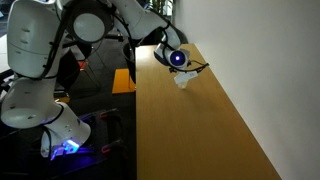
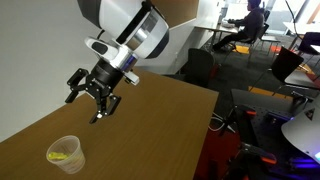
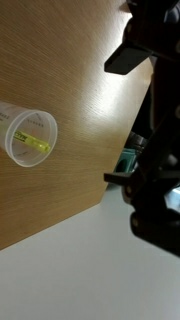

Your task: Put the yellow marker inside the cup

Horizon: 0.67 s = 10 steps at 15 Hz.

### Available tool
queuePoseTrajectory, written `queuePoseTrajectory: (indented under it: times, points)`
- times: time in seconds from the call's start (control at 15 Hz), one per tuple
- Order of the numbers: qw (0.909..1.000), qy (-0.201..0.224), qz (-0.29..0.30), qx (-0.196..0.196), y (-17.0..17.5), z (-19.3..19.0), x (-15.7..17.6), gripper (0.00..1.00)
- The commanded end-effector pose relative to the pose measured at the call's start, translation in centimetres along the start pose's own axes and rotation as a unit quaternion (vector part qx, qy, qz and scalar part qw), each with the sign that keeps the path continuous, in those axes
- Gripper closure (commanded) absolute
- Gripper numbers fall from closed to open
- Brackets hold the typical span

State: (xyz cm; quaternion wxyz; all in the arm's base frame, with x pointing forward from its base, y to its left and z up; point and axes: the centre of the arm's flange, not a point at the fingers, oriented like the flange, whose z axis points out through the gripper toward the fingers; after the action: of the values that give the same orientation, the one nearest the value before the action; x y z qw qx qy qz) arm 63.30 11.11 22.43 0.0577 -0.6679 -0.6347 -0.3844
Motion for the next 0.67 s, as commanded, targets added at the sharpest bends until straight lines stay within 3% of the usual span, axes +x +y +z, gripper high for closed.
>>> queuePoseTrajectory:
  times: [0.0, 0.33, 0.6]
  points:
    - [0.9979, -0.059, 0.020, -0.018, -2.3, -4.3, 1.0, 0.00]
    - [0.9877, -0.139, 0.051, -0.052, -4.1, -7.6, 0.3, 0.00]
    - [0.9674, -0.216, 0.095, -0.092, -5.6, -10.1, -0.5, 0.00]
